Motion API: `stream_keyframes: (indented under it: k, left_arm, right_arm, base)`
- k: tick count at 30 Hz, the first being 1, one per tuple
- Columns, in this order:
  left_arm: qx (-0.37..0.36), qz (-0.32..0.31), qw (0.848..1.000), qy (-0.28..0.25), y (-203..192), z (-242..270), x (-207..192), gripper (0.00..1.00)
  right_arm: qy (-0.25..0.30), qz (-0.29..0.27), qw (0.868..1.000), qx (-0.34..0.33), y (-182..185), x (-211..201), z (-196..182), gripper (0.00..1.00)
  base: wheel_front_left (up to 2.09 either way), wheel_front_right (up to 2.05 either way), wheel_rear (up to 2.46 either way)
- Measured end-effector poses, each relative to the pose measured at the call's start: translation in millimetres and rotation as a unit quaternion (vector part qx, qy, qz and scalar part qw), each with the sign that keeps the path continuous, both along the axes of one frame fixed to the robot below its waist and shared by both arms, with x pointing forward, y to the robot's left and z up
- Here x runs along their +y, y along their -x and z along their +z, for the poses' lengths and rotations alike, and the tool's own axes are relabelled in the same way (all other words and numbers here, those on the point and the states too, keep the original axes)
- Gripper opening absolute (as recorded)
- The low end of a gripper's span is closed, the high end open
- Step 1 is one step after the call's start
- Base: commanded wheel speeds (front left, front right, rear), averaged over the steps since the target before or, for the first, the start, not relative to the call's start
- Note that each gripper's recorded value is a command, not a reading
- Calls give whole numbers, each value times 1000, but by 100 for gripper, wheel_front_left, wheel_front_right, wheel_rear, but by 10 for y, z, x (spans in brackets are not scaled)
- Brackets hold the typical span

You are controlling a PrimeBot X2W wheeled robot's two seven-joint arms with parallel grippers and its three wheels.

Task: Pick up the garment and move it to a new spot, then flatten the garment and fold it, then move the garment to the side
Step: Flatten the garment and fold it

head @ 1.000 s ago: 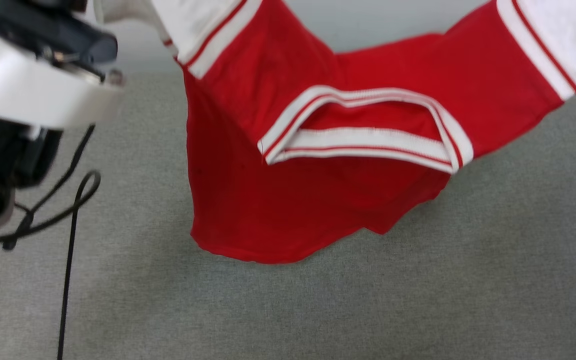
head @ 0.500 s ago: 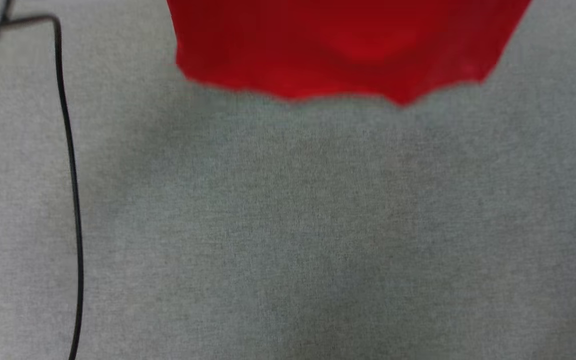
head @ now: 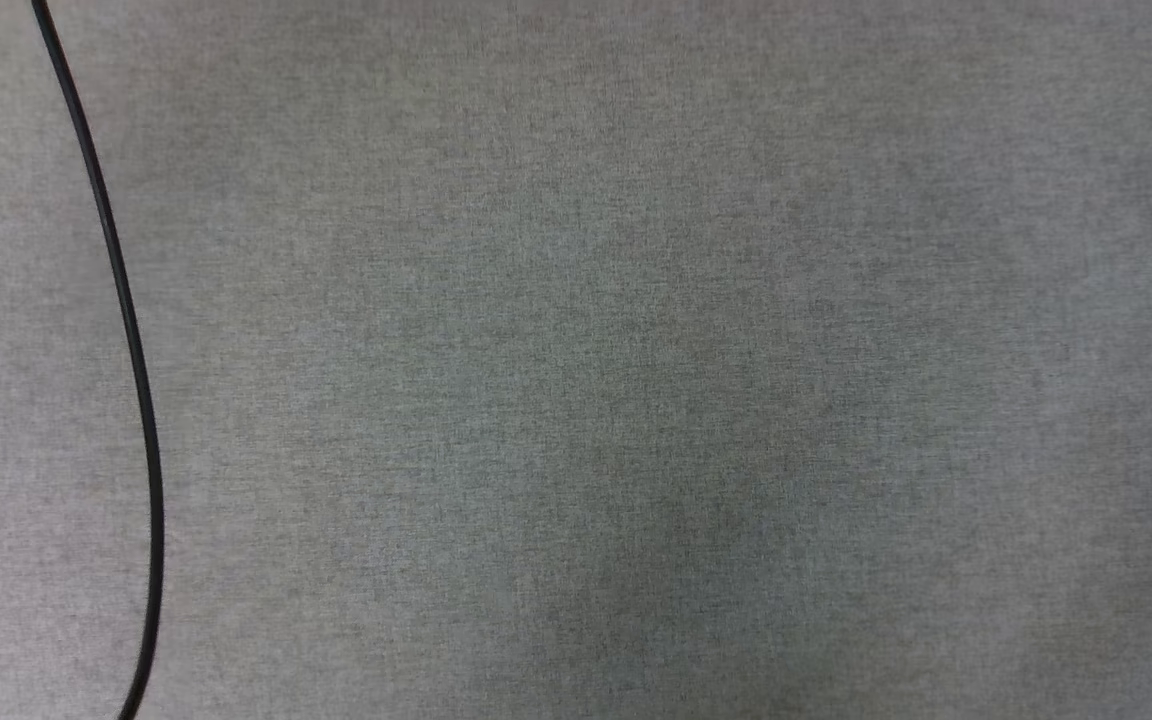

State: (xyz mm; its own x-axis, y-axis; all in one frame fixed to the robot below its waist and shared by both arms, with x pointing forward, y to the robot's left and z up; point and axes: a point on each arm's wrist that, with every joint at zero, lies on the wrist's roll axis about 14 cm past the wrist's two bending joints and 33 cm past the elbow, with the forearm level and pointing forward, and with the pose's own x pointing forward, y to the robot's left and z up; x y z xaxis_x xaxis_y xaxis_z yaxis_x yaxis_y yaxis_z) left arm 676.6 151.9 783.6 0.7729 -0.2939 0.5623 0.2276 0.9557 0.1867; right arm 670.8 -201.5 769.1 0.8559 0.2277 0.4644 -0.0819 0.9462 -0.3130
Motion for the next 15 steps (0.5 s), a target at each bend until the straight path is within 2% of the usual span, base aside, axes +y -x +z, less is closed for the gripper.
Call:
stream_keyframes:
  k: [8, 15]
  left_arm:
    - [51, -2, 998, 21, -136, -546, 108, 0]
    - [97, -5, 994, 46, 133, -1020, 185, 0]
  right_arm:
    - [-9, 18, 999, 44, -183, 89, -540, 0]
    - [-12, 43, 993, 108, 30, 145, -1215, 0]
  base:
    - [0, 0, 0]
    - [0, 0, 0]
